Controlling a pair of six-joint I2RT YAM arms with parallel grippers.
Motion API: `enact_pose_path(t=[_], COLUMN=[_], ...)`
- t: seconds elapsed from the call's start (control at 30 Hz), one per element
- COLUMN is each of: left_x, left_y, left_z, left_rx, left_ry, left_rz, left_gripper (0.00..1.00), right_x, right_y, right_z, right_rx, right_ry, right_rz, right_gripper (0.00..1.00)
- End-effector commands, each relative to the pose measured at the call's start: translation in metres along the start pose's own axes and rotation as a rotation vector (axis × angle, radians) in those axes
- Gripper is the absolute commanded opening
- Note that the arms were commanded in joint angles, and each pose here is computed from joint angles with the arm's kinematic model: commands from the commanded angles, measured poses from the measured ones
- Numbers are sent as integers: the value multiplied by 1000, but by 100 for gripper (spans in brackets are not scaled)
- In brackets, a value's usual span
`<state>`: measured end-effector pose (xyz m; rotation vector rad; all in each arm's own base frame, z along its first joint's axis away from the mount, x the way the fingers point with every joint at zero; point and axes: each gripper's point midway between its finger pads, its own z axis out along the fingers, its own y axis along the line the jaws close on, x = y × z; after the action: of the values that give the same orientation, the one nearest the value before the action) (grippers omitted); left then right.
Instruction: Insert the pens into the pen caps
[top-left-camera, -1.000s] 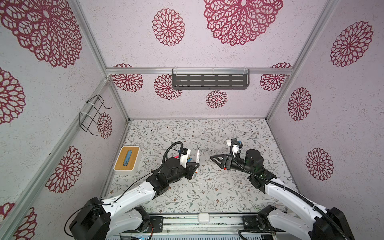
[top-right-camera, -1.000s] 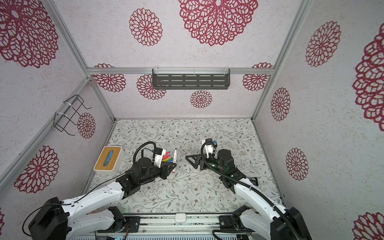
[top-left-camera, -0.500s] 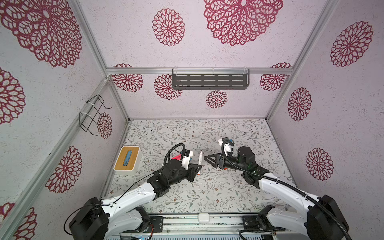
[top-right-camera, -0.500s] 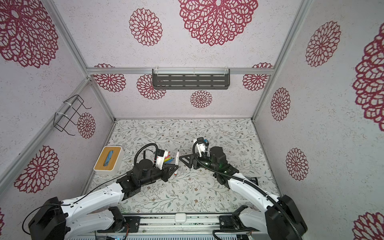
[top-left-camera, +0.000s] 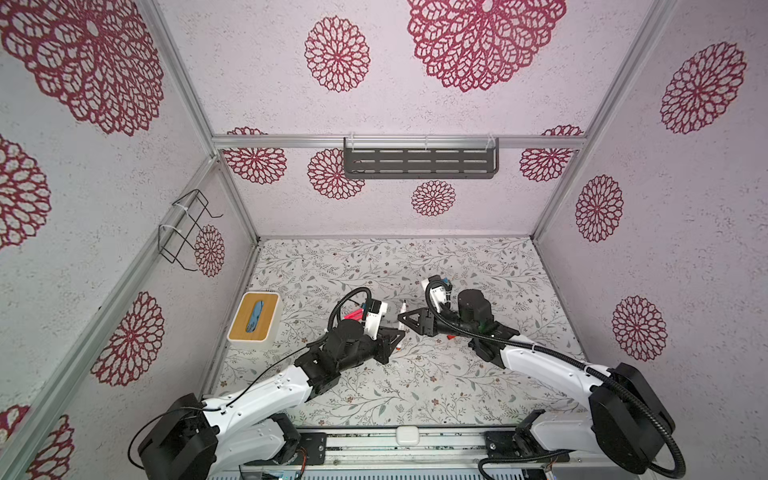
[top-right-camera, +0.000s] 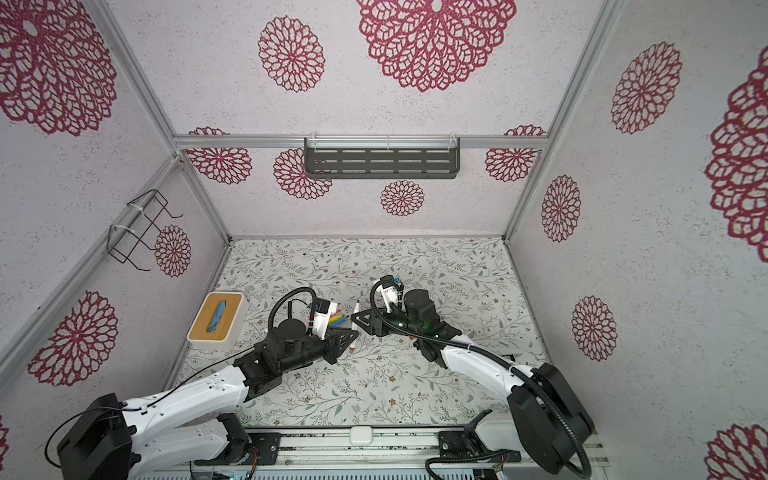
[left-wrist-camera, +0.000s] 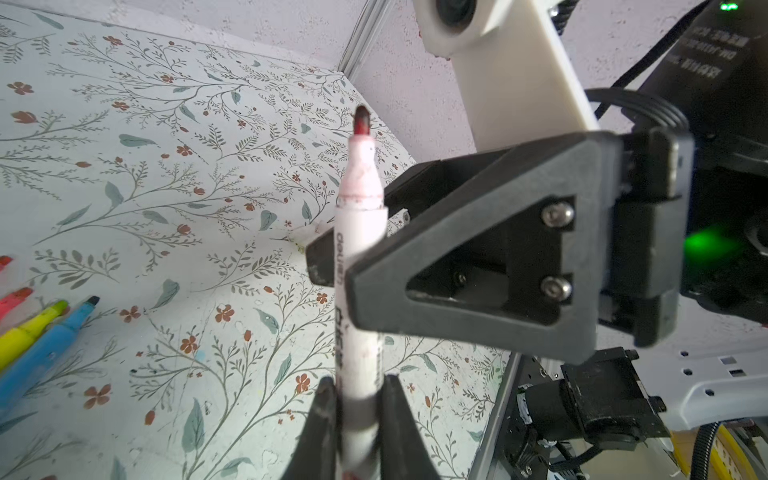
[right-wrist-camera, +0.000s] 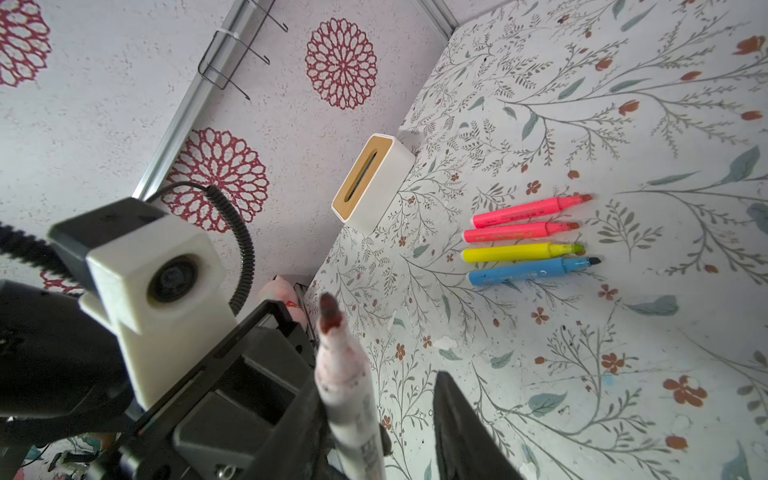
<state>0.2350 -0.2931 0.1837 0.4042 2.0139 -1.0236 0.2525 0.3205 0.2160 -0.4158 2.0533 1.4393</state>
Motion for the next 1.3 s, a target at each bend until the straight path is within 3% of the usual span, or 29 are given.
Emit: enact_pose_path(t=[0.0,0.1,0.27,0.4,0.63,0.83,1.17,1.27], left_x=[-7,-6,-6,-7,-8,-9,-12,-14], left_y=[-9,-9,-10,-10,-10,-11,-11,-12], left_z=[3,4,6,6,7,11,13,13], left_rx=[33,35,37,39,32,33,28,27], left_ry=[-26,-23,-20,-20,-19,-8,-13,-17], left_rz=[7,8,6,3,-5,-5,-1,6], left_gripper=[14,14,15,17,34,38,31,21], right_x=[-18,-17,-16,-17,-19,-18,-13,-10], right_y=[20,19,18,19,27,29,32,33], right_z=[1,1,0,-1,-3,-3,0,1], right_rx=[-55,-57,-55,-60,-100,-116,-134,-140], right_ry=[-49,-51,-62,-71,-96,-101,-93,-85], right_rz=[-55,-48,-41,-39,-33,-29,-25,-21], right_gripper=[37,33,16,14,10,9,9,9])
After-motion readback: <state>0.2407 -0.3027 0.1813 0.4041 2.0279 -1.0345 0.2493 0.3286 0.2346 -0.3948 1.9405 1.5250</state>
